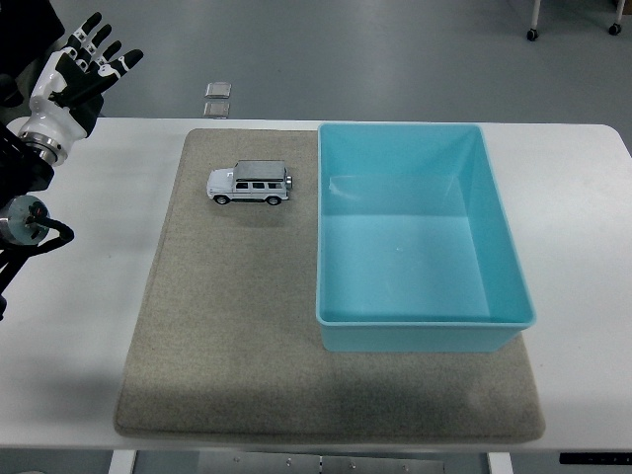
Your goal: Left hand put the white car in the blue box
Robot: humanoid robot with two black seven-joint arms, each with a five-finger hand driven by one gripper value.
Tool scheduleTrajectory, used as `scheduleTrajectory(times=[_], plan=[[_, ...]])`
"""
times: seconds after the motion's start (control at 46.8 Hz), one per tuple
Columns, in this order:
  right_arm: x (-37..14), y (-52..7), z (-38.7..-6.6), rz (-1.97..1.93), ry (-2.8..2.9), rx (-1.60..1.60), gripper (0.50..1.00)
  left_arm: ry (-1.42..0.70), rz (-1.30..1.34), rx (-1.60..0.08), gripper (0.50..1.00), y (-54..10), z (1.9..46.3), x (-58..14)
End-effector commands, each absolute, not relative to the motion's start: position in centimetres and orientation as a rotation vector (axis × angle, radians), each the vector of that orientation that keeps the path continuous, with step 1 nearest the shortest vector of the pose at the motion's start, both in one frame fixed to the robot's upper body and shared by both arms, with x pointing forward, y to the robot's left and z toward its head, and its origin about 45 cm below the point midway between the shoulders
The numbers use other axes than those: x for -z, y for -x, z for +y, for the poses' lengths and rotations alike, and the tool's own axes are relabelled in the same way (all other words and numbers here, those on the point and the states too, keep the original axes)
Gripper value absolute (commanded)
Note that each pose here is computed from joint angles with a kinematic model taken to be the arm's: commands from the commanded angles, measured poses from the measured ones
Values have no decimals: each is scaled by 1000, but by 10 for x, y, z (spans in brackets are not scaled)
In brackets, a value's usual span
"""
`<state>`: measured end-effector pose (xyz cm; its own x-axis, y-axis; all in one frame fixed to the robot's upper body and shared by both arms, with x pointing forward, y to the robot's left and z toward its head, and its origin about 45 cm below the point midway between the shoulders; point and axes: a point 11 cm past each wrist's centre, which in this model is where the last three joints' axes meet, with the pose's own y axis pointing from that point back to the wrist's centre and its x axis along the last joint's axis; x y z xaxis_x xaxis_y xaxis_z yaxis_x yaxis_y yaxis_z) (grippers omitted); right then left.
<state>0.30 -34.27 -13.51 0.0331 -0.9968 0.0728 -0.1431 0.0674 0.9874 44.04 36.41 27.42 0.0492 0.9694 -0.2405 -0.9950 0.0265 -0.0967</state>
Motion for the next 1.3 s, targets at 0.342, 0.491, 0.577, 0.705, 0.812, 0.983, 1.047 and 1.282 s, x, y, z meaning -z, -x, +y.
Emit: scheduleTrajectory(times=[0.342,0.491,0.577,0.705,0.812,0.983,1.047,1.282], plan=[[135,-2,-343,-1315,-1276,1059,936,266,125,-1481,999,-439,361,-274],[135,-3,-343,-1316,-1277,1058,936,266,122,-1483,1000,-440,362,-275],[135,-3,-343,-1316,-1277,1058,936,267,120,-1486,999,-440,363,-275],[135,-3,-343,-1317,-1278,1060,936,267,122,-1485,999,-440,362,-275],[135,-3,-343,-1316,-1277,1058,936,262,117,-1481,999,-440,362,-275],[135,-3,-343,-1316,-1277,1058,936,242,66,-1455,996,-443,362,-287],[135,-3,-343,-1316,-1277,1058,936,210,20,-1438,996,-444,361,-291],[135,-3,-343,-1316,-1277,1058,936,13,-220,-1362,986,-445,350,-297]])
